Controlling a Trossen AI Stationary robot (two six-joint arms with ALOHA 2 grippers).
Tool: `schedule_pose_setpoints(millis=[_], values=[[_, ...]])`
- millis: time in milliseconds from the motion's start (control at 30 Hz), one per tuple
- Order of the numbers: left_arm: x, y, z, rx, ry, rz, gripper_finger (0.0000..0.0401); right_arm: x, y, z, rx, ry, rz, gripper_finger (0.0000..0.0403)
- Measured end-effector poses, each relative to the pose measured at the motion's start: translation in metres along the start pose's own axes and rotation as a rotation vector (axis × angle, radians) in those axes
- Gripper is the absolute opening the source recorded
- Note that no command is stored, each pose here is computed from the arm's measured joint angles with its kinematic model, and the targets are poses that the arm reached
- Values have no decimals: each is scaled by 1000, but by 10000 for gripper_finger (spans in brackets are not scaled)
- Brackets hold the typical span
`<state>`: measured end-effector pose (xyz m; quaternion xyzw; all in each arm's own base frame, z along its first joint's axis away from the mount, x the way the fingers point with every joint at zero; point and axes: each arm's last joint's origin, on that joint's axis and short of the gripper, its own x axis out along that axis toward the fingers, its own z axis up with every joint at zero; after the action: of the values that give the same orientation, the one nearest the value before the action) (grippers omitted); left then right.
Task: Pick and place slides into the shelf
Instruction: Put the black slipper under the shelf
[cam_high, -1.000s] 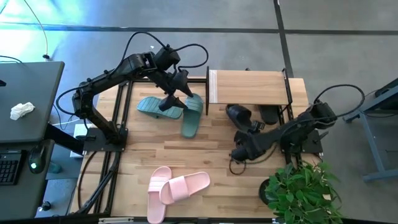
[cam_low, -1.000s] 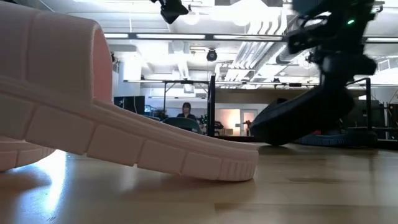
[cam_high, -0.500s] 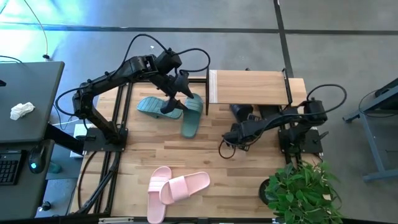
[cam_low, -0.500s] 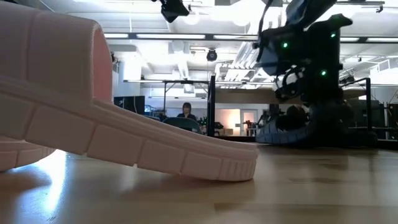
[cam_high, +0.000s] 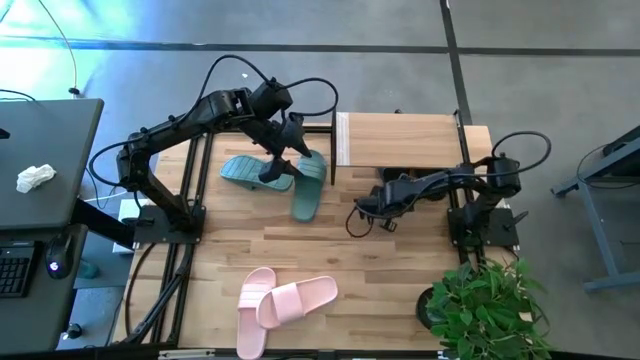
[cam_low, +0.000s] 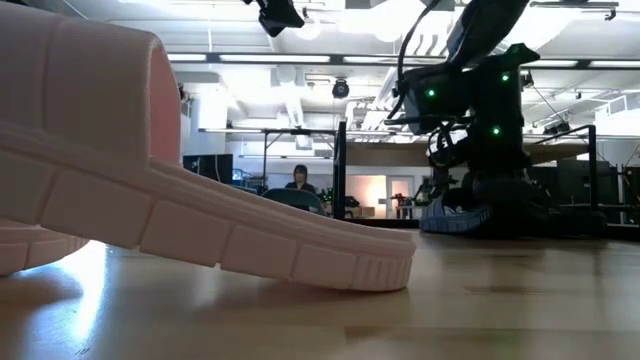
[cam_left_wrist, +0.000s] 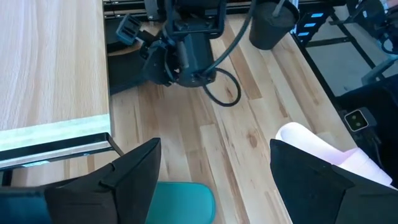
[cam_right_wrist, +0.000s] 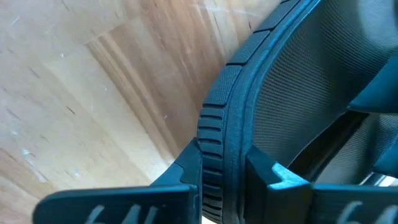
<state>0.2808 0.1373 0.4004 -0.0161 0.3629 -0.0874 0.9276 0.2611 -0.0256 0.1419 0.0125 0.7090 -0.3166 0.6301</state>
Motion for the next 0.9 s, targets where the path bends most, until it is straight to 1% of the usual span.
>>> schedule_pose_setpoints(millis=[100,200,400,567,667,900], values=[[0,0,0,-7,0,0,280,3,-6,2,0,9,-12,35],[0,0,0,-7,0,0,280,5,-10,4,35,15,-15,35],[0,0,0,-7,0,0,280,7,-16,4,57,44,-13,35],[0,0,0,-7,1,1,280,9,-20,3,101,68,-39,34],[0,-1,0,-7,2,1,280,10,-23,2,100,91,-41,34],[6,-9,3,17,17,2,280,10,-24,3,106,92,-34,32]])
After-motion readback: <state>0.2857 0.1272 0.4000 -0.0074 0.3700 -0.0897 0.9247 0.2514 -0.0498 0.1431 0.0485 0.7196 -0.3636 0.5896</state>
